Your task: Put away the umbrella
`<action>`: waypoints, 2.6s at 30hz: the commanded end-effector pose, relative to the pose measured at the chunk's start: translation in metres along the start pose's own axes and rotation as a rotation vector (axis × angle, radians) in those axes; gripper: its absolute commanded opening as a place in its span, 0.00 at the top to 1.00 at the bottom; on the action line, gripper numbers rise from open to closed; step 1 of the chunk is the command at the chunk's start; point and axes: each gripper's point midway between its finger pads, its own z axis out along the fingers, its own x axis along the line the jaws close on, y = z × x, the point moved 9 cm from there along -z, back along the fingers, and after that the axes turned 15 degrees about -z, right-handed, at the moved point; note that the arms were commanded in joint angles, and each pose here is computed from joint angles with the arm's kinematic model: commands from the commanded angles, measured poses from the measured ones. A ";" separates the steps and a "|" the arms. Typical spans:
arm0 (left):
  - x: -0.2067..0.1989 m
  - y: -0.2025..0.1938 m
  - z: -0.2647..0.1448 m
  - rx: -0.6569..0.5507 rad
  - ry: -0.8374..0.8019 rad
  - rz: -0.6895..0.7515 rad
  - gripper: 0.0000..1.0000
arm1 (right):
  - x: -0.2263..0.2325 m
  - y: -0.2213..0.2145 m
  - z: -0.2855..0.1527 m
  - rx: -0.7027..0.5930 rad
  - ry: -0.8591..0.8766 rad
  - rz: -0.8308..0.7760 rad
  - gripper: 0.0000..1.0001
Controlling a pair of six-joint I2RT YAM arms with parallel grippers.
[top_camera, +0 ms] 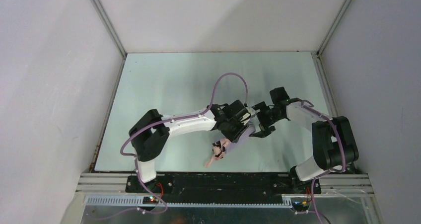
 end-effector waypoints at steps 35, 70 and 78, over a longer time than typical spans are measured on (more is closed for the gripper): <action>0.061 -0.042 -0.120 -0.370 -0.092 -0.352 0.05 | 0.086 -0.059 -0.076 -0.613 0.125 -1.096 0.74; 0.119 -0.075 -0.123 -0.447 0.086 -0.550 0.06 | -0.002 -0.096 0.039 -0.667 -0.124 -1.534 0.62; 0.116 -0.060 -0.124 -0.459 0.070 -0.534 0.06 | 0.089 -0.101 -0.094 -0.963 0.140 -1.440 0.66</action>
